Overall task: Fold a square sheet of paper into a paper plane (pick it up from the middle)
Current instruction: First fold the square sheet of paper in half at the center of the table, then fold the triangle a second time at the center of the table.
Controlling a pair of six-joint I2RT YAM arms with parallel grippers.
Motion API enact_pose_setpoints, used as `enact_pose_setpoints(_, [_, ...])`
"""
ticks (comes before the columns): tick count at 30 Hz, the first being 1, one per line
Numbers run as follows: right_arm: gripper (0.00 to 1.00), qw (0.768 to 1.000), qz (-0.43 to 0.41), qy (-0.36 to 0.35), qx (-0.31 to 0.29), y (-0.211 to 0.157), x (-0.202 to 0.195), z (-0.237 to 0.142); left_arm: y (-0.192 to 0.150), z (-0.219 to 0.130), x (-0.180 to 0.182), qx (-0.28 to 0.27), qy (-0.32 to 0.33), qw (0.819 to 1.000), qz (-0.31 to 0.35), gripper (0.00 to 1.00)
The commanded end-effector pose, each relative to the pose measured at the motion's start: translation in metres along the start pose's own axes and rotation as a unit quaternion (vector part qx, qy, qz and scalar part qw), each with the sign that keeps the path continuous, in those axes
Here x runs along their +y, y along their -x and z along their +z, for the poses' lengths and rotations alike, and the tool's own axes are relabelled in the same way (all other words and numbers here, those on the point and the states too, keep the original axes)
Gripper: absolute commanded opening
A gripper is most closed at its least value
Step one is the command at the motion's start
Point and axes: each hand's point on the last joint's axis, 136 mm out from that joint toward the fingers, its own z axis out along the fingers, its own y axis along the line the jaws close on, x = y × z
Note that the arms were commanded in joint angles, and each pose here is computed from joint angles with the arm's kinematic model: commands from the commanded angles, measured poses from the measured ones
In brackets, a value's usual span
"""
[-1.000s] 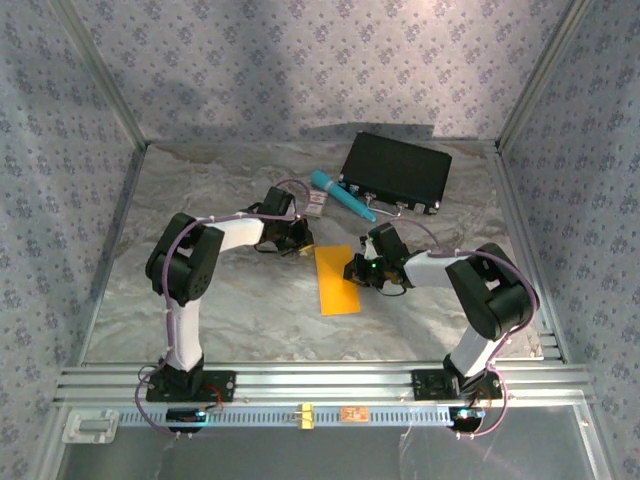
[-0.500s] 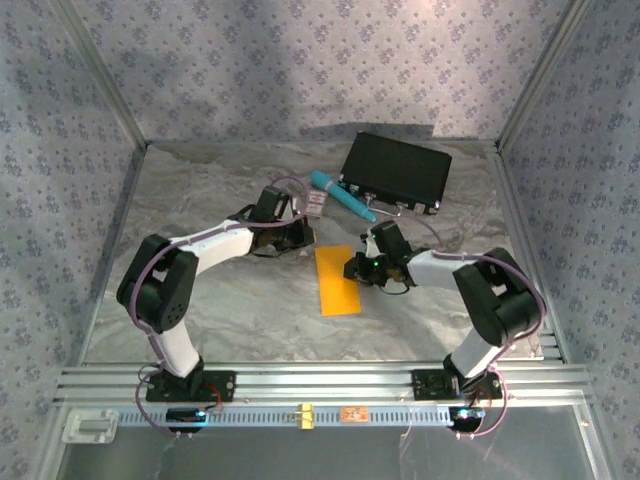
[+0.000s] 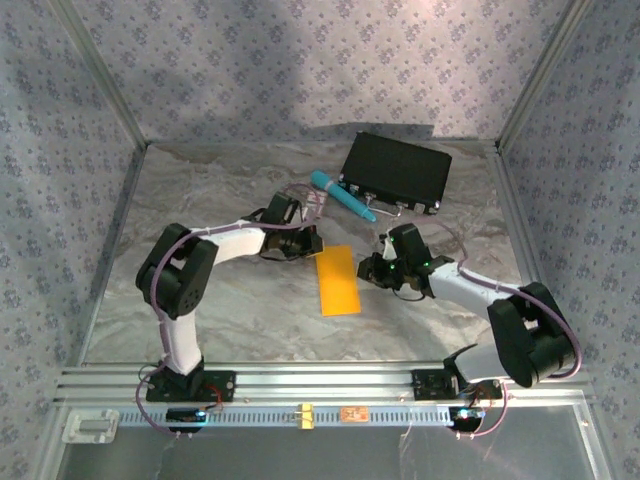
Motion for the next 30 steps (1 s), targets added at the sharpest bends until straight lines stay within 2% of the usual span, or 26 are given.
enact_pose_setpoints(1, [0.19,1.0,0.019,0.0,0.016,-0.012,-0.003,0.0,0.01,0.006,-0.016,0.001,-0.027,1.0,0.012,0.03])
enact_pose_setpoints(9, [0.22,0.999,0.022,-0.008,0.05,-0.031,-0.008,0.007,0.002,0.021,0.006,0.016,-0.009,1.0,-0.001,0.03])
enact_pose_setpoints(15, [0.32,0.997,0.028,-0.025,0.071,-0.047,-0.015,0.008,-0.016,0.03,0.041,0.031,0.02,0.999,-0.019,0.03])
enact_pose_setpoints(18, [0.34,0.995,0.033,-0.033,0.085,-0.054,-0.019,0.007,-0.021,0.031,0.05,0.035,0.026,0.999,-0.025,0.03])
enact_pose_setpoints(22, [0.39,0.994,0.043,-0.042,0.096,-0.064,-0.026,0.006,-0.023,0.029,0.054,0.035,0.028,0.999,-0.029,0.03])
enact_pose_setpoints(30, [0.4,0.992,0.051,-0.029,0.11,-0.07,-0.024,0.01,-0.02,0.027,0.049,0.032,0.022,0.999,-0.028,0.03])
